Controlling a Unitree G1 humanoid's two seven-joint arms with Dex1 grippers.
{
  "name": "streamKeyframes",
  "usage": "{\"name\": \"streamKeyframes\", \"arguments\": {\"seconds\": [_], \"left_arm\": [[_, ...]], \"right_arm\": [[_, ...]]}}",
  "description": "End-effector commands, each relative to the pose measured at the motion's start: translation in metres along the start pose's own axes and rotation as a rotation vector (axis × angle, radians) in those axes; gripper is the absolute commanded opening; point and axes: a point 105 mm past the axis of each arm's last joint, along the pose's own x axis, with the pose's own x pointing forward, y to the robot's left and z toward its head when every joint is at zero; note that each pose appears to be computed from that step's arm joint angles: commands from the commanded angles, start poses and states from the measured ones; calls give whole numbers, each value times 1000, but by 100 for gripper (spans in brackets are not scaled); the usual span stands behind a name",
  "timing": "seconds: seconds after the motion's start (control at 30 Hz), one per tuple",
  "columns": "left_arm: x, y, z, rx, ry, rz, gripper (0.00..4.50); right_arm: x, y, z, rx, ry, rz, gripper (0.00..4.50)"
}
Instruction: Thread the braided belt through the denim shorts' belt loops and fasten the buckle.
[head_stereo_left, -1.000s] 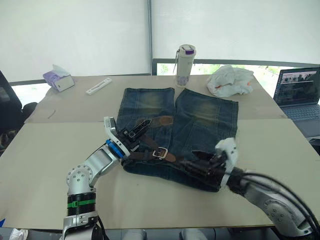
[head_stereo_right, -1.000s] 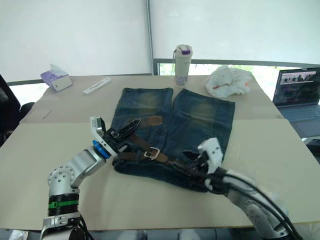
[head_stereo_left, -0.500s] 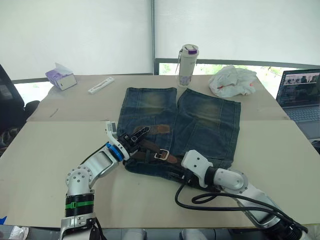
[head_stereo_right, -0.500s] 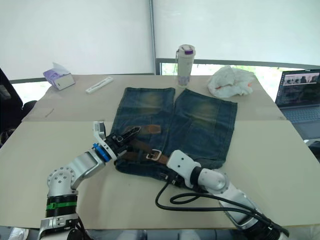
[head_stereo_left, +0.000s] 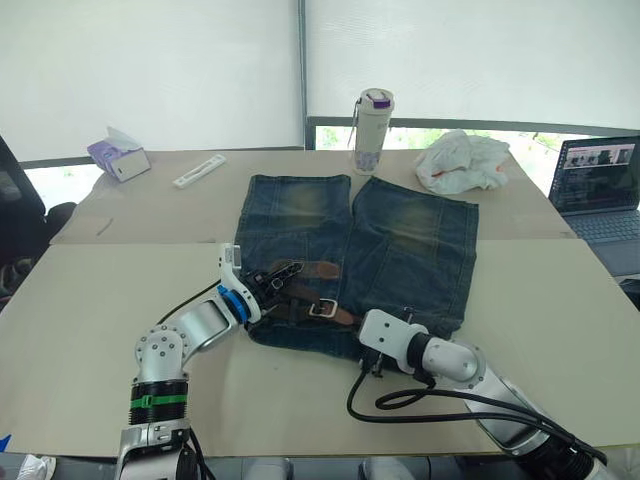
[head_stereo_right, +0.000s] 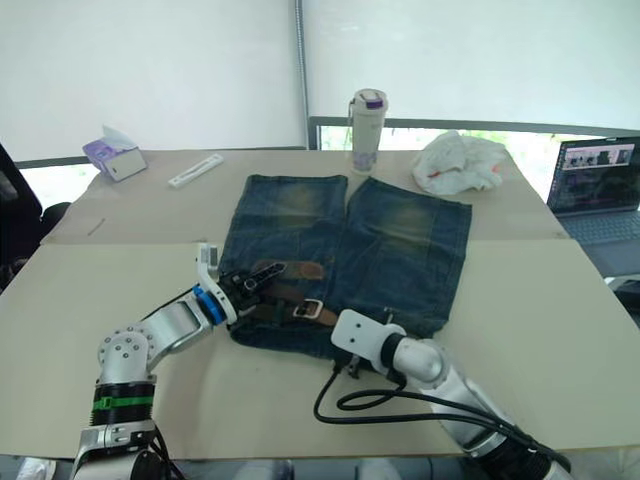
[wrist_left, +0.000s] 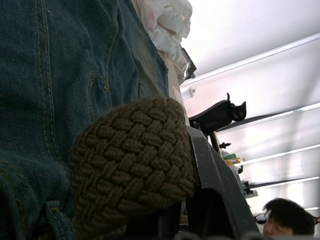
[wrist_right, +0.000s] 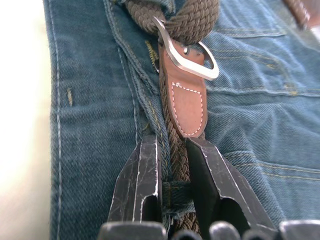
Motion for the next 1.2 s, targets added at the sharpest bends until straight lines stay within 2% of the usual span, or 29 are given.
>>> {"name": "streamKeyframes", "arguments": {"seconds": [0.03, 0.27, 0.47, 0.53, 0.63, 0.9, 1.03, 1.2], "left_arm": [[0, -9, 4, 29, -13, -27, 0], [-1, -8, 7, 1, -61, 27, 0], [-3, -10, 4, -67, -111, 83, 0], [-3, -15, 1, -56, -86, 83, 0], [-6, -15, 0, 26, -29, 167, 0], [-14, -7, 4, 139, 31, 351, 0], [-13, -19, -4, 143, 92, 300, 0], [-16, -21, -14, 145, 173, 317, 0]], "right_arm": [[-2, -21, 7, -10, -22, -124, 94], [-6, -33, 6, 211, -81, -316, 94], [-5, -23, -5, 159, -30, -299, 94], [-5, -21, -6, 145, -25, -290, 94], [-6, -18, -2, 96, -33, -266, 94], [-6, -12, 3, 15, -53, -199, 94], [-5, -12, 1, -34, -42, -194, 94], [-4, -11, 2, -76, -35, -200, 94]]}}
